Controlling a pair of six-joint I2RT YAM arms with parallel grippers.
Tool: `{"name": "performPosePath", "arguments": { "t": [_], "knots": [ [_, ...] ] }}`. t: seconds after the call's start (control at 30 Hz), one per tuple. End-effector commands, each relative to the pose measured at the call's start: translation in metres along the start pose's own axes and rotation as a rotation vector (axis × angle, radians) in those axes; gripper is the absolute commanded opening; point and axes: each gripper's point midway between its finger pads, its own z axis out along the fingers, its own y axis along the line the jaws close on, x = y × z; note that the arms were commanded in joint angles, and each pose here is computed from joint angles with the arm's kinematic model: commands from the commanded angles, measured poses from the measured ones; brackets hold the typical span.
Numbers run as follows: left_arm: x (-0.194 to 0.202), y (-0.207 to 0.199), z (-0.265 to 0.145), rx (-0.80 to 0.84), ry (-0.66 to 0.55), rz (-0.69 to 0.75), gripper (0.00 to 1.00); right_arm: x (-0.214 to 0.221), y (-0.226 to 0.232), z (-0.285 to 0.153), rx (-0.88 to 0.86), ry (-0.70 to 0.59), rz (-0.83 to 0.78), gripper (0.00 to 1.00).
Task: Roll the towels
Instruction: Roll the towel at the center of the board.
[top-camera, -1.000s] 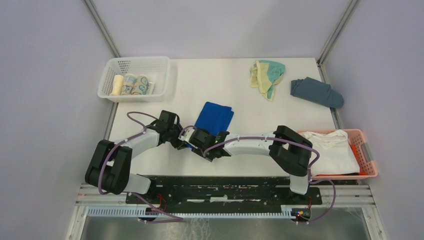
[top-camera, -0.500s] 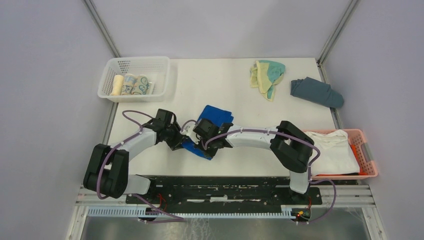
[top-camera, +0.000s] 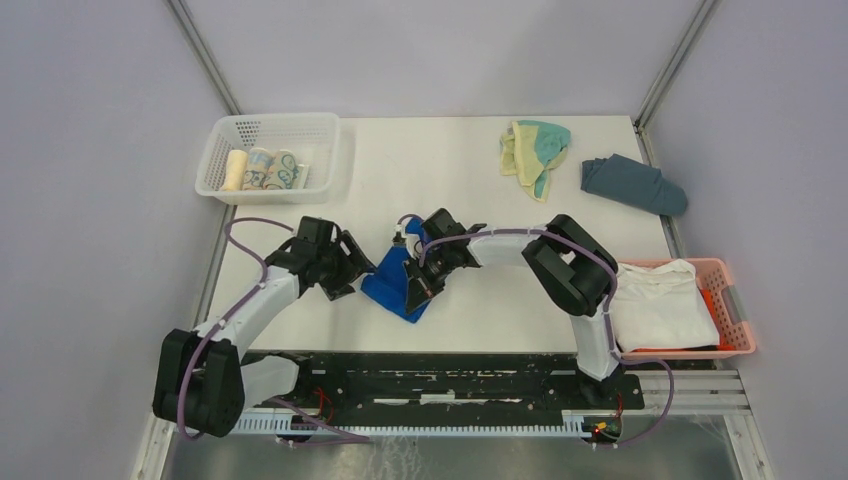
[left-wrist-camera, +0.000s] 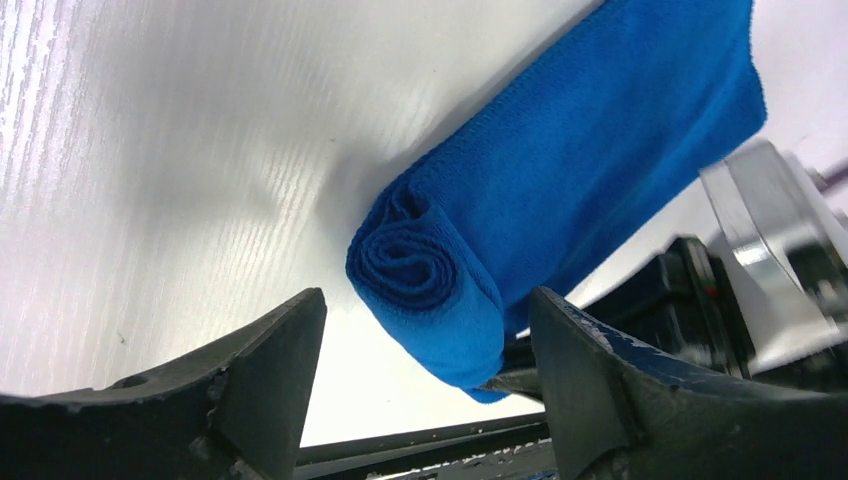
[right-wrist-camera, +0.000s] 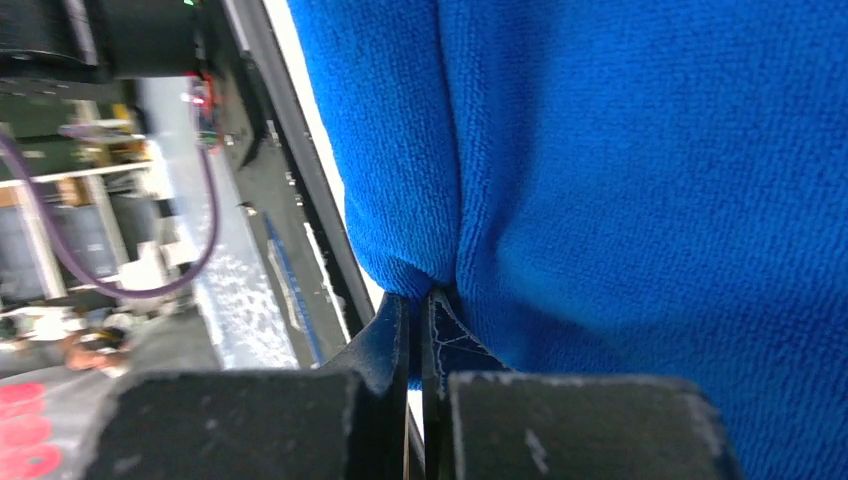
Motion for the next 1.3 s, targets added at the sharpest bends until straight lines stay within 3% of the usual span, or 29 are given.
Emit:
{"name": "performPosePath", "arguments": {
  "t": [0.0,0.23,0.73,1.0,1.27],
  "knots": [
    [-0.013,-0.013,-0.017,0.053,-0.063,0.033,0.84,-0.005,-0.004,0.003,-0.151,-0.034,0.108,0.01],
    [0.002,-0.023,-0.007,0.144,0.006,-0.018,0.86,-0.009,-0.029,0.001,-0.192,-0.062,0.225,0.01],
    [0.007,-0.005,0.038,0.094,0.04,-0.046,0.73,-0.011,-0.055,0.0,-0.155,-0.073,0.295,0.01],
    [0.008,0.018,0.057,-0.03,0.064,-0.011,0.62,-0.009,-0.048,-0.021,-0.027,-0.067,0.219,0.18],
    [0.013,0.025,0.061,-0.05,0.088,0.005,0.5,-0.027,-0.034,-0.065,0.351,-0.156,-0.025,0.43]
  ]
}}
